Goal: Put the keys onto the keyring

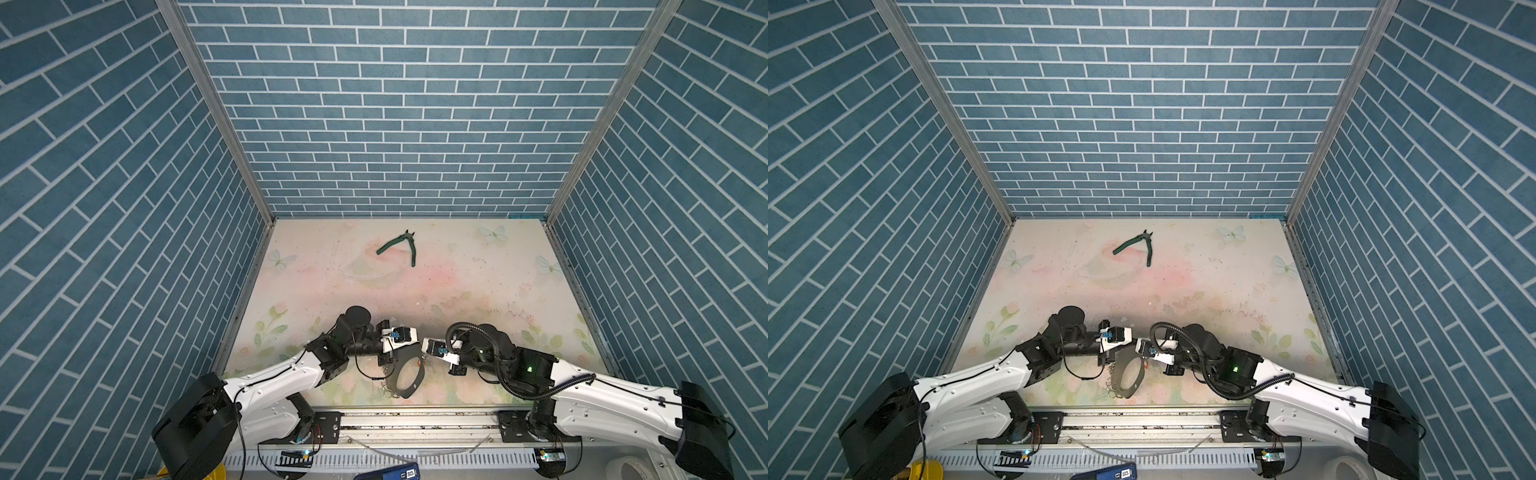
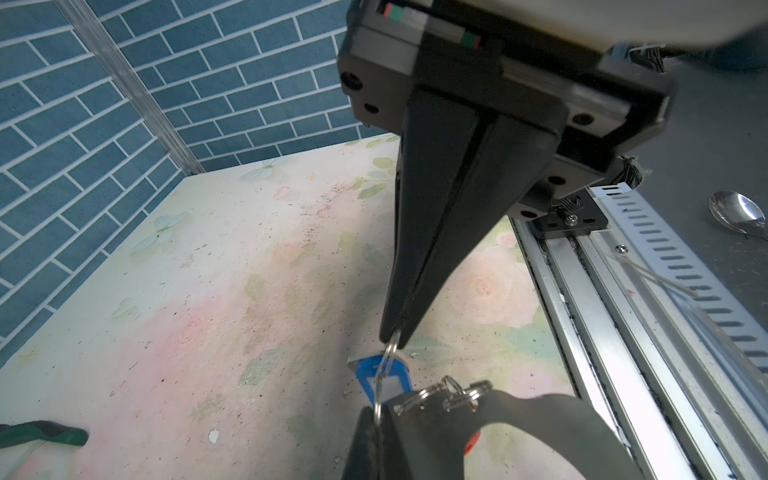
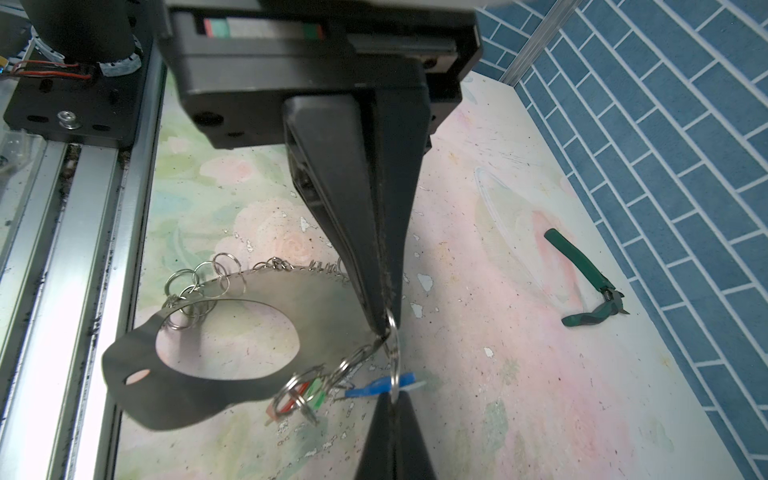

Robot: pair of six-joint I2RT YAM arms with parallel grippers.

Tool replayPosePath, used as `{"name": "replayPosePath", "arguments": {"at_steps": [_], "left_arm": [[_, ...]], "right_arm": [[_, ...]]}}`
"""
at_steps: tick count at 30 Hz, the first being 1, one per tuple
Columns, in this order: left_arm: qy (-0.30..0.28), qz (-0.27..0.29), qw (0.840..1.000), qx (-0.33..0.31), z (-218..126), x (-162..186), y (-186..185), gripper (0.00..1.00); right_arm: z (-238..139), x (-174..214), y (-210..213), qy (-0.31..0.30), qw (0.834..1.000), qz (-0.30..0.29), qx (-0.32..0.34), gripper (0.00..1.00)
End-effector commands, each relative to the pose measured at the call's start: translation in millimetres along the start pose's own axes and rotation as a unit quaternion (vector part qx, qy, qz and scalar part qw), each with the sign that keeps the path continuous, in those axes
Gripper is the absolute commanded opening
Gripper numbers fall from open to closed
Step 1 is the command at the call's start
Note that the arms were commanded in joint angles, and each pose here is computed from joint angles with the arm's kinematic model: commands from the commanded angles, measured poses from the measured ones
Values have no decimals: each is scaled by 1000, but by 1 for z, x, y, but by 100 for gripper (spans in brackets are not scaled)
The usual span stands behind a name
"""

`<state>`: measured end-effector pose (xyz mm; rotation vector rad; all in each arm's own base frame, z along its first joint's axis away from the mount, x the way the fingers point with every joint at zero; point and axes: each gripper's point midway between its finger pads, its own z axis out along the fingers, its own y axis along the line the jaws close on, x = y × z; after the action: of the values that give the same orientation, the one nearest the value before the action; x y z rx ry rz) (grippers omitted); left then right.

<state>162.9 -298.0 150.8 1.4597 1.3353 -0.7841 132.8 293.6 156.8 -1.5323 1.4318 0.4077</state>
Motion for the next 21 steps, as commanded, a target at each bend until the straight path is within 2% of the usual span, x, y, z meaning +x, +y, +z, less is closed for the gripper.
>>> {"name": "replayPosePath", "arguments": {"at_steps": [1,8,12,21], "left_arm": [[-17,12,1000,-8,0,-12,5,0],[-19,8,1000,3,2,-16,5,0],[-19,-13,1000,10,6,-17,5,0],[2,-124,992,12,13,-23,16,0]], "right_arm": [[2,-14,0,-8,1000,7,-16,0],[7,-19,-8,-12,1000,7,2,0],[9,-24,-18,-22,999,12,31,0],[12,-15,-47,1,986,-45,163,0]]}}
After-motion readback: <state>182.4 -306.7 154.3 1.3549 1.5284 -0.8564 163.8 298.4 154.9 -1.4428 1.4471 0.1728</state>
